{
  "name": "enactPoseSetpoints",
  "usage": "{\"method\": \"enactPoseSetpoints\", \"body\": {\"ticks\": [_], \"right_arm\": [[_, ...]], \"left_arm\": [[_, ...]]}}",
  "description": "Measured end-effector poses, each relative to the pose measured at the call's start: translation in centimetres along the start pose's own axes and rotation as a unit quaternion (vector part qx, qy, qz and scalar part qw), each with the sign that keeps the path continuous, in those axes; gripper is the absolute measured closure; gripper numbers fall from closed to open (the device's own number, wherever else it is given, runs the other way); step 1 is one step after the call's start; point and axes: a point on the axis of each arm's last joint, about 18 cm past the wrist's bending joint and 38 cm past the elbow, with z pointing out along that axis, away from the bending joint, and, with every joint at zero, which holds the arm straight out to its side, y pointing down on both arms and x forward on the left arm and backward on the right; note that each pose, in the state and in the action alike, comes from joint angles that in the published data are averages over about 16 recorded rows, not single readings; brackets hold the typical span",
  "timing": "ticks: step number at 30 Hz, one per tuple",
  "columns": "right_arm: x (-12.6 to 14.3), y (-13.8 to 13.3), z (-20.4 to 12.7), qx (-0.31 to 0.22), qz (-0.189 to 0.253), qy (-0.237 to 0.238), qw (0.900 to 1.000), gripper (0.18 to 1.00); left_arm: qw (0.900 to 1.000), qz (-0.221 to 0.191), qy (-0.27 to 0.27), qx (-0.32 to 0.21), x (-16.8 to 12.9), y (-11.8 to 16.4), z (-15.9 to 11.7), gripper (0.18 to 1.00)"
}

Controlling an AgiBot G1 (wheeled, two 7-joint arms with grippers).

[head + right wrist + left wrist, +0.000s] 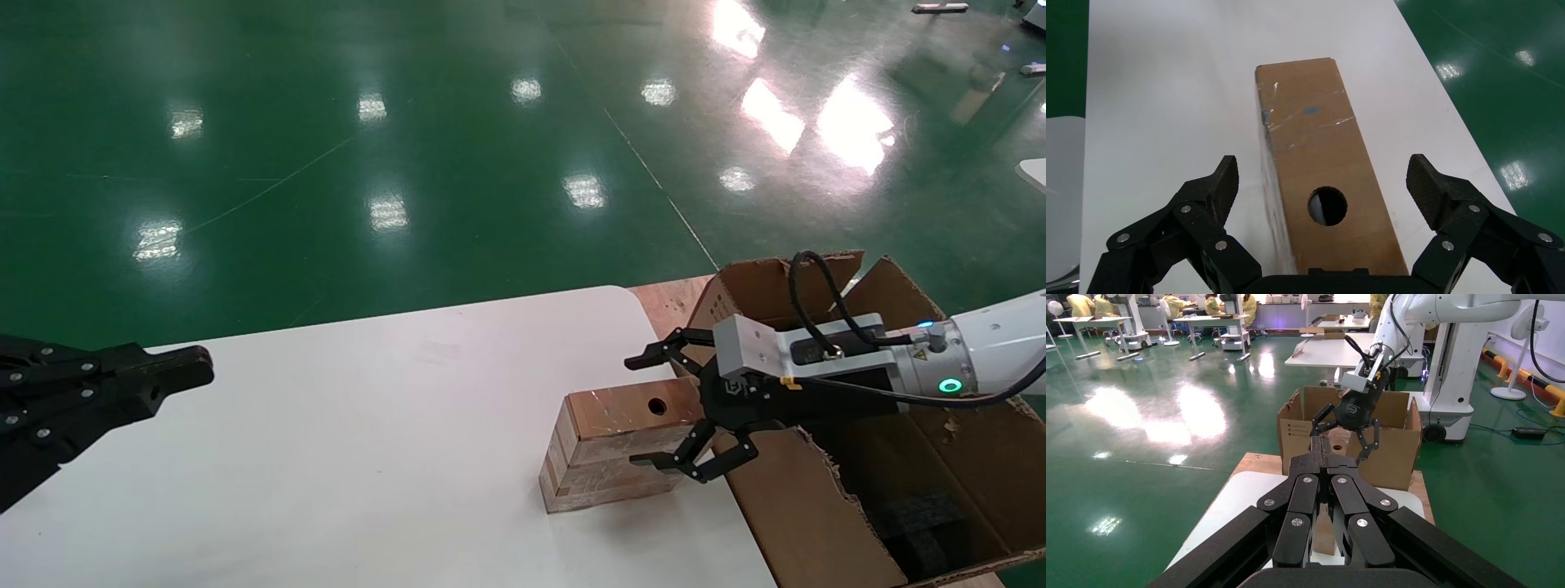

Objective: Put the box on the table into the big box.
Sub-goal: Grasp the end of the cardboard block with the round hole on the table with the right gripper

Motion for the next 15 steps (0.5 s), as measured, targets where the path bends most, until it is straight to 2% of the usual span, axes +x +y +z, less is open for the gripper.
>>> {"method": "enactPoseSetpoints", "body": {"ticks": [15], "right_arm": [[0.25,0.34,0.32,0.003,0.011,0.005,1.0,0.178]], "left_arm": [[1.0,0.0,0.0,0.0,0.0,0.0,0.0,0.991]]}}
